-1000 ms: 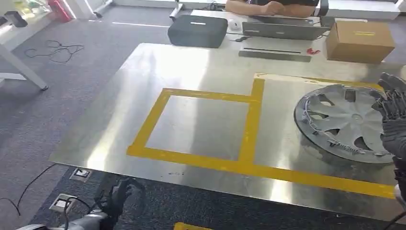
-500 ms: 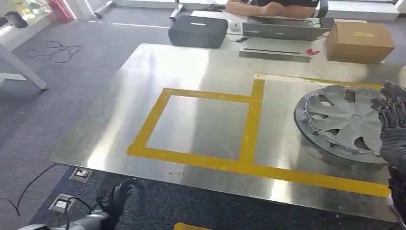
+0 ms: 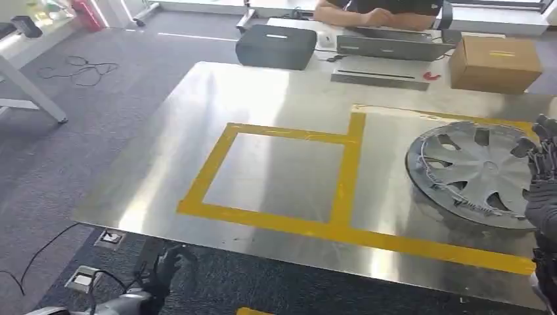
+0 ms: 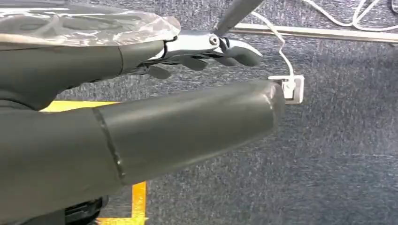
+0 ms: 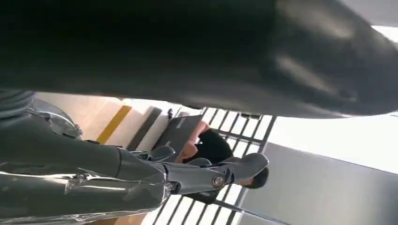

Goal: Take the parts from the cabinet and place them on the table.

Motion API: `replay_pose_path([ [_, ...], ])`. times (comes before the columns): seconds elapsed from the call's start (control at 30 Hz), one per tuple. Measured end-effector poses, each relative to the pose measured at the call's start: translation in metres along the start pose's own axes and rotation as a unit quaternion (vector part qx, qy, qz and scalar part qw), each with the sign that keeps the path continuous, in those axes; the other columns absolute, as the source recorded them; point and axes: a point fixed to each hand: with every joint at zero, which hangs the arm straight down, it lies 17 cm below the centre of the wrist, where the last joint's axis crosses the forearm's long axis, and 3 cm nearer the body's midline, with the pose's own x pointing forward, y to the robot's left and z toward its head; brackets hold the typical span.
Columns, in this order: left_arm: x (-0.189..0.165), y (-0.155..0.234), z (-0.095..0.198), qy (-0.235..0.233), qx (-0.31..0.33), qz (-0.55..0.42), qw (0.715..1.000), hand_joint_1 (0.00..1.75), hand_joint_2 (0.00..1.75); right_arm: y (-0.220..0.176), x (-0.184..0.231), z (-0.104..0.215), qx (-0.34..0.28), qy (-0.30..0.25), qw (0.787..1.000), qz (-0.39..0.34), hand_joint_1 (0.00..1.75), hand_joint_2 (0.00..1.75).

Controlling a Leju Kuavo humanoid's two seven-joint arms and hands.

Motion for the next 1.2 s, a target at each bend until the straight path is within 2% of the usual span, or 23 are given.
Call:
replay_pose_path([
  [1.2, 0.019, -0.003, -0.008, -0.018, -0.008, 0.004, 1.000, 0.00, 0.00, 0.003, -0.002, 0.007, -0.009, 0.026, 1.000, 0.013, 0.00, 0.00],
])
